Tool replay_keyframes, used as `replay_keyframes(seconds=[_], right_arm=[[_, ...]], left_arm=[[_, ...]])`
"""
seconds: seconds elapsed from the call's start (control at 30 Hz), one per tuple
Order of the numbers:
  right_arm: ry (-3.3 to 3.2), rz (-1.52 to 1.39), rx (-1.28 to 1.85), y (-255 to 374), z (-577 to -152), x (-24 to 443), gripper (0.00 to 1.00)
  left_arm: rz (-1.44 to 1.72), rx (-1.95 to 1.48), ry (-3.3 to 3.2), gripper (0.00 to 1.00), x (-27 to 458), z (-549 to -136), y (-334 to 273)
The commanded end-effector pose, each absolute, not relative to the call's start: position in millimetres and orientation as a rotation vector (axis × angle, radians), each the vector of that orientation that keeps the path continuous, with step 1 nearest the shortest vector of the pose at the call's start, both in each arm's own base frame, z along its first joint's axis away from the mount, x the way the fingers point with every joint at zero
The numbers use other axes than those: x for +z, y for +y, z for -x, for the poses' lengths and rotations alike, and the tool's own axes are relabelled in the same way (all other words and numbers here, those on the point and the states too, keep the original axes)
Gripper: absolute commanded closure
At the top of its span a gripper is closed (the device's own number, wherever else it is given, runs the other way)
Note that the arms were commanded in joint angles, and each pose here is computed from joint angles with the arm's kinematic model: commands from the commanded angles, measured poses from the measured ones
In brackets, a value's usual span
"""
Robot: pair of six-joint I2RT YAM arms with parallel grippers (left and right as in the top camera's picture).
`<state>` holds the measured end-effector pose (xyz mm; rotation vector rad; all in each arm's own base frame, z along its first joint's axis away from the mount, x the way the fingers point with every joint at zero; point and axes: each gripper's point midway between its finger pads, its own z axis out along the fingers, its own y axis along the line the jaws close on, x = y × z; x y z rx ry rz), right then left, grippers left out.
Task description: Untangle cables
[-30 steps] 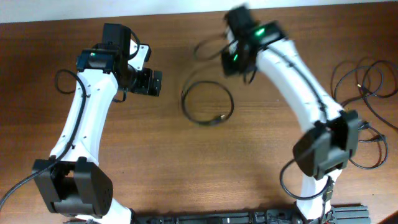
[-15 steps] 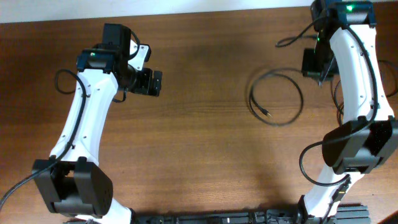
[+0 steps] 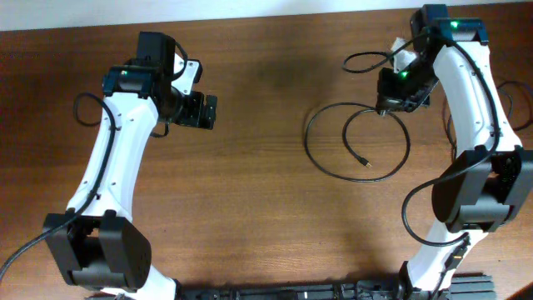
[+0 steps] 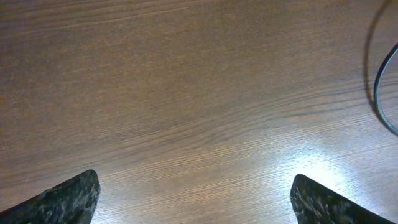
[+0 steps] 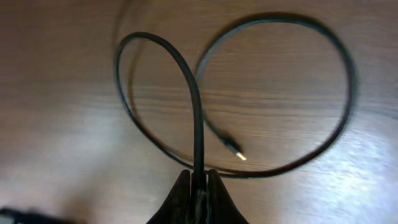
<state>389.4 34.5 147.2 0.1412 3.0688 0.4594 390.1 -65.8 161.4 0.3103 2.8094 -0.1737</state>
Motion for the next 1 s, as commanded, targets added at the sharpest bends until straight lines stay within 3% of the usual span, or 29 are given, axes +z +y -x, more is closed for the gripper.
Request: replay_keyframes(seconds=[0.0,0.23,0.33,0.43,0.5,0.73,0.97], right_arm=[[3.094,0.019,0.470,54.7,-381.2,142.0,0.76],[3.271,0.108,0.272,55.9,-341.8,86.4,0.71],[3.218,0.121,0.145,43.8,-351.1,51.9,0.67],[3.071,0.156,0.048,35.3,-381.3,28.6,0.47],[3.023,0.169,0.049,36.2,-390.4,21.5,0.41],[2.880,0.039,0.223,57.9,-425.5,22.7,0.40],[2.935,0.051,0.201,60.2,-422.9,-10.5,0.38]], left_arm=[[-0.291,-0.172,2.815,0.01,160.9,-390.1,-65.0],[-0.291,-0.172,2.820,0.01,160.5,-388.9,-64.9],[-0.291,-0.172,2.820,0.01,160.5,-388.9,-64.9],[-0.291,-0.172,2.822,0.01,160.5,-388.4,-64.8],[-0.291,-0.172,2.825,0.01,160.2,-387.8,-64.7],[-0.291,-0.172,2.827,0.01,160.0,-387.3,-64.7],[-0.291,-0.172,2.830,0.01,159.8,-386.6,-64.6]])
